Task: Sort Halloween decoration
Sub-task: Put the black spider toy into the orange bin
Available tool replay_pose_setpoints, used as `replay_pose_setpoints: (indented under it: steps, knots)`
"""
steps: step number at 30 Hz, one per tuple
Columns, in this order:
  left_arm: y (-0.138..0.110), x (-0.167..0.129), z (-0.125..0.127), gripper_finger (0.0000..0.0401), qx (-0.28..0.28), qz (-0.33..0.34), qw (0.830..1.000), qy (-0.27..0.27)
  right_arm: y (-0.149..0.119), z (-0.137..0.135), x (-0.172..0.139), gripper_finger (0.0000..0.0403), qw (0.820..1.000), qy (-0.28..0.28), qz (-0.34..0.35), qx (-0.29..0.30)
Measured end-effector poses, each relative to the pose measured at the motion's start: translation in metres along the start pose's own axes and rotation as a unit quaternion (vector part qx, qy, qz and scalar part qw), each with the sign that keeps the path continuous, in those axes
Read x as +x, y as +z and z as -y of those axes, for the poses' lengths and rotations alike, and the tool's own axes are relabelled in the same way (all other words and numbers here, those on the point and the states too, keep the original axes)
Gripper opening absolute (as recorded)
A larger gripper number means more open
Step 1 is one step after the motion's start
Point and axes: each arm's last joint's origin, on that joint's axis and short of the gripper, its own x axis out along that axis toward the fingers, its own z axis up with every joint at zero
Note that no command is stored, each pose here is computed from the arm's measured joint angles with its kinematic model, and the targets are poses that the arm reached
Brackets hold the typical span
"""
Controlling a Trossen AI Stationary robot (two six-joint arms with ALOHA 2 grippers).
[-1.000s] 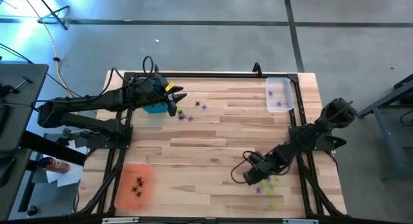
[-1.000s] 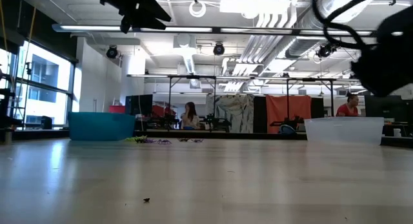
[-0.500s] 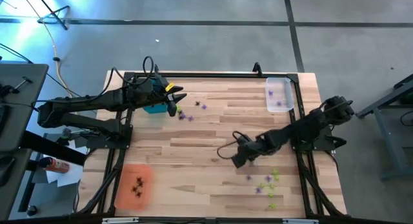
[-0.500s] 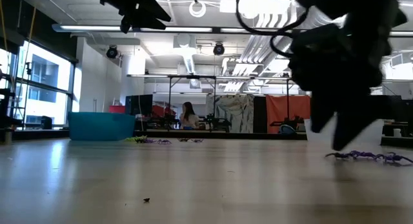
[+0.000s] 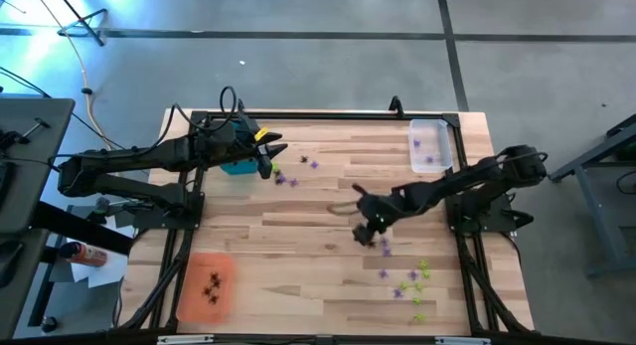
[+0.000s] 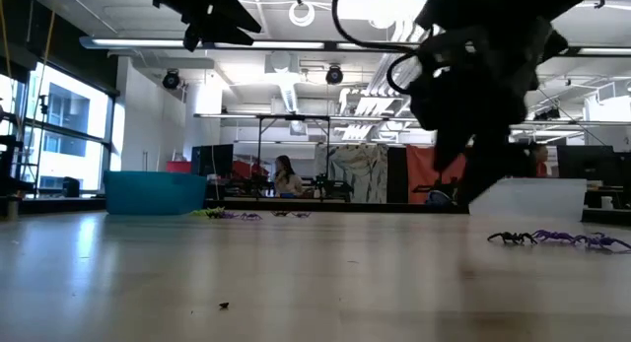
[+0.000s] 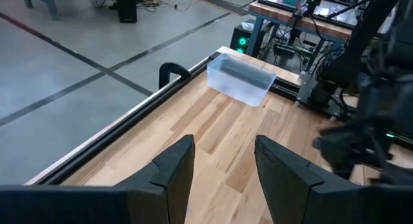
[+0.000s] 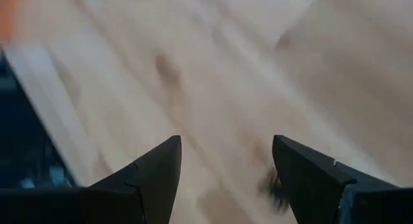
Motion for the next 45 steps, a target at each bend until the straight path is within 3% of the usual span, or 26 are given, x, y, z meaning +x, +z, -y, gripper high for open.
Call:
replay_pose_setpoints:
  steps: [5, 9, 14, 19, 23, 31, 39, 45]
  knots:
    - [0.0, 0.0, 0.0, 0.0152, -0.001, 0.0, 1.0, 0.0, -0.023, 0.002, 0.005, 0.024, 0.992, -0.057, -0.032, -0.103]
    - [0.0, 0.0, 0.0, 0.0152, -0.006, 0.003, 1.0, -0.001, -0.025, 0.009, 0.003, 0.024, 0.984, -0.107, -0.032, -0.14]
    - [0.001, 0.0, 0.0, 0.0152, -0.026, 0.006, 1.0, -0.002, -0.029, 0.007, 0.004, 0.024, 0.97, -0.103, -0.042, -0.216]
    - [0.001, 0.0, 0.0, 0.0152, -0.031, 0.007, 0.999, -0.002, -0.042, 0.001, 0.006, 0.024, 0.921, -0.131, -0.017, -0.367]
    - [0.001, 0.0, 0.0, 0.0152, -0.052, 0.007, 0.999, -0.002, -0.046, -0.001, 0.006, 0.024, 0.887, -0.161, 0.009, -0.432]
    - [0.001, 0.0, 0.0, 0.0152, -0.069, 0.008, 0.998, -0.002, -0.045, -0.002, 0.019, 0.024, 0.869, -0.141, -0.005, -0.474]
    - [0.002, 0.0, 0.0, 0.0152, -0.069, 0.008, 0.998, -0.002, -0.052, -0.003, 0.033, 0.0238, 0.873, -0.137, -0.01, -0.468]
    - [0.002, 0.0, 0.0, 0.0152, -0.069, 0.008, 0.998, -0.002, -0.058, -0.003, 0.034, 0.0203, 0.873, -0.151, -0.008, -0.464]
